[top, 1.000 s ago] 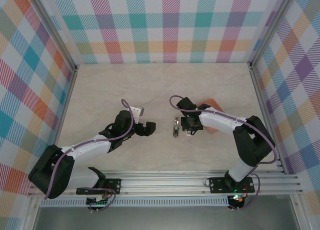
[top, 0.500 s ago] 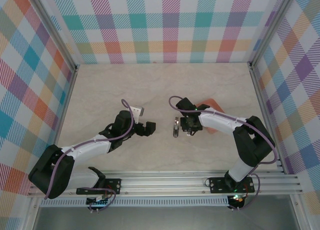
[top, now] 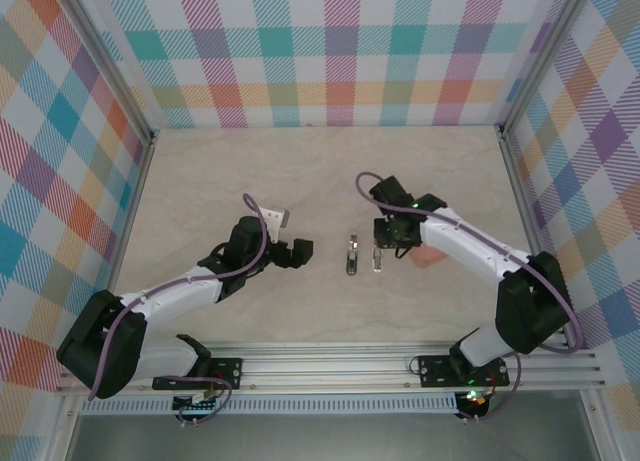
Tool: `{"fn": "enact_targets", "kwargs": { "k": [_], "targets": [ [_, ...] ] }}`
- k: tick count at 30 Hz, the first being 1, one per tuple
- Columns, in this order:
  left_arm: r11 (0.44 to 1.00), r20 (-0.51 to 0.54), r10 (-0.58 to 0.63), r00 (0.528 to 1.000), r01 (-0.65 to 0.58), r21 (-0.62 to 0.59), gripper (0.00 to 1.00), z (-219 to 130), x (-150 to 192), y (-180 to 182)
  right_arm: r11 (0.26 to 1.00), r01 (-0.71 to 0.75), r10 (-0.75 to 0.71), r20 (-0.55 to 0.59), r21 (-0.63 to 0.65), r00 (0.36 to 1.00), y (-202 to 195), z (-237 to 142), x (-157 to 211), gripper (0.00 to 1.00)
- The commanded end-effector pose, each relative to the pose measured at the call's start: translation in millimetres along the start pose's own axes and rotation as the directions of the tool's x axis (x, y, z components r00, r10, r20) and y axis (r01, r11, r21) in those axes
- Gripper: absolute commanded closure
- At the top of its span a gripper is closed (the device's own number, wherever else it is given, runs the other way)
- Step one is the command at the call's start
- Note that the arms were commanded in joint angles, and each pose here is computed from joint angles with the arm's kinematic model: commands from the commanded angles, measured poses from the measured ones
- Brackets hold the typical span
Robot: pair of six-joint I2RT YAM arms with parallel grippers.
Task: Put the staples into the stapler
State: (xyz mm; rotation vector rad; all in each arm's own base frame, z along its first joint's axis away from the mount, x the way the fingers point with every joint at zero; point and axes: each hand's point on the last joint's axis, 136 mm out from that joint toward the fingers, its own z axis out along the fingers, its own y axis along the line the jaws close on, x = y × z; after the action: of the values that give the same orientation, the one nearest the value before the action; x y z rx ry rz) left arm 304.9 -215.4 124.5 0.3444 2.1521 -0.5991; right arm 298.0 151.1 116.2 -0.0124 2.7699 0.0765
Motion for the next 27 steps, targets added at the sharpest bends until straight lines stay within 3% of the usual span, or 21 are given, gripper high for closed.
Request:
{"fn": "enact_targets", "kwargs": {
  "k": [1,8,20,27],
  "targets": [
    [1.0,0.023,0.023,0.999,-0.023,0.017,0.0,-2,-16,-6,0.998,-0.014,0.009,-0.076,-0.059,0.997,-13,-6,1,0.71],
    [0.999,0.012,0.031,0.999,-0.031,0.013,0.0,-1,-20,-8,0.983,-0.113,0.088,-0.172,-0.143,0.981,-33,11,-16,0.7],
    [1.0,-0.006,0.014,1.0,-0.014,-0.027,0.0,10,-27,-3,0.997,-0.068,0.054,-0.33,-0.03,0.942,-60,49,-26,0.69],
    [0.999,-0.02,-0.003,1.0,0.003,-0.042,0.0,16,-25,0,0.995,-0.089,0.066,-0.361,-0.049,0.93,-69,65,-21,0.69]
  ]
}}
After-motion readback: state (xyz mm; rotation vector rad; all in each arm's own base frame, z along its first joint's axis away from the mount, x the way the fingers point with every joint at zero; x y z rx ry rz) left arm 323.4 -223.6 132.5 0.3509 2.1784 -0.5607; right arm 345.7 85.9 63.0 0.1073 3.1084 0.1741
